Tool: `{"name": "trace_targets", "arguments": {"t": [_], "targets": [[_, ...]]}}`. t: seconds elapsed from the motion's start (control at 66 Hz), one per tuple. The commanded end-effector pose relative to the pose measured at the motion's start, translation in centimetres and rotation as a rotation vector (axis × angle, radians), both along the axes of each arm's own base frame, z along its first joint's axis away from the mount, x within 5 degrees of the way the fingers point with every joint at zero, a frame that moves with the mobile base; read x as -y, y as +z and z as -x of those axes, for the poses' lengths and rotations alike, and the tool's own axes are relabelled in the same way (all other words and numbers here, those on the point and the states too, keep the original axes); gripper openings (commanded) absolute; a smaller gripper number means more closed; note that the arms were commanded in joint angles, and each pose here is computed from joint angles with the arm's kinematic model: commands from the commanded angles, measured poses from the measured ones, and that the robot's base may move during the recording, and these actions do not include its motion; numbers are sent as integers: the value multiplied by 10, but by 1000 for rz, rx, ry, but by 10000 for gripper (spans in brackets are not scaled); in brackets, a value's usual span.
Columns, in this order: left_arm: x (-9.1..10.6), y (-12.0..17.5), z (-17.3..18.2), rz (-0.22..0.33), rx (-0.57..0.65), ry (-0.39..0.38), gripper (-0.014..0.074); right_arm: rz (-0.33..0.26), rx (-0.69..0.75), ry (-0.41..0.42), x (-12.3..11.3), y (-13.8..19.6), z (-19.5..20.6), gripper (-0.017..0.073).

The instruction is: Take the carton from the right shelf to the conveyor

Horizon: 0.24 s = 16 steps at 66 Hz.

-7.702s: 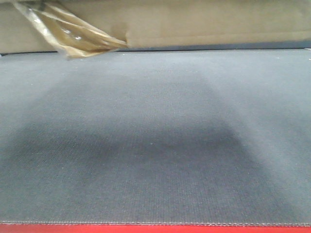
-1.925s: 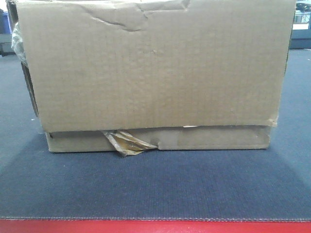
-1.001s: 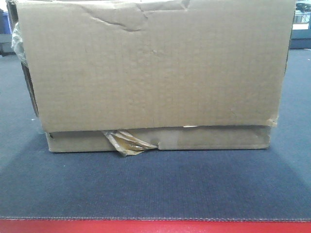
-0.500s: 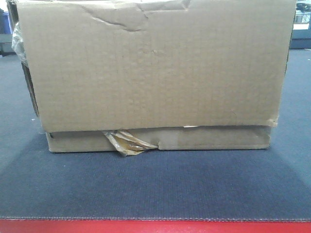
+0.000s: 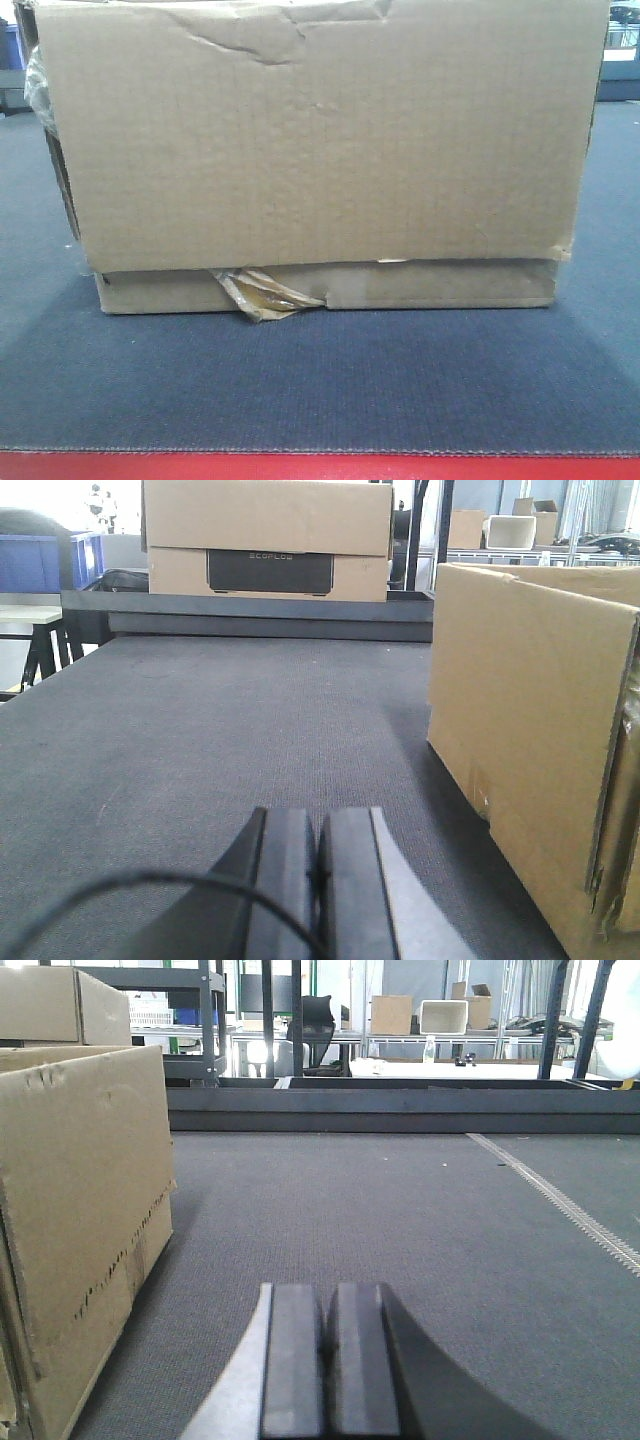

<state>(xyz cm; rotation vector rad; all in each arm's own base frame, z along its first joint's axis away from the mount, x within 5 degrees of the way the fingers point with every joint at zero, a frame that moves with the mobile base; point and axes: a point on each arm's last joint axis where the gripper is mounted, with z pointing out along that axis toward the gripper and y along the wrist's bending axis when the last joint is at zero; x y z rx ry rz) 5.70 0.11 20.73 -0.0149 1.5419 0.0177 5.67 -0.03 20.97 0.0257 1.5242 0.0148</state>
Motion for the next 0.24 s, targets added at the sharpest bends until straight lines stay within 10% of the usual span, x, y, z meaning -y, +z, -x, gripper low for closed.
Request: {"name": "trace_targets", "arguments": {"t": [0.0,0.227], "targets": [[0,3,1,3,23,-4,-6,7,18,-7,0,1,0,-67],[0,3,1,3,23,-4,-6,7,18,-7,0,1,0,-67]]}}
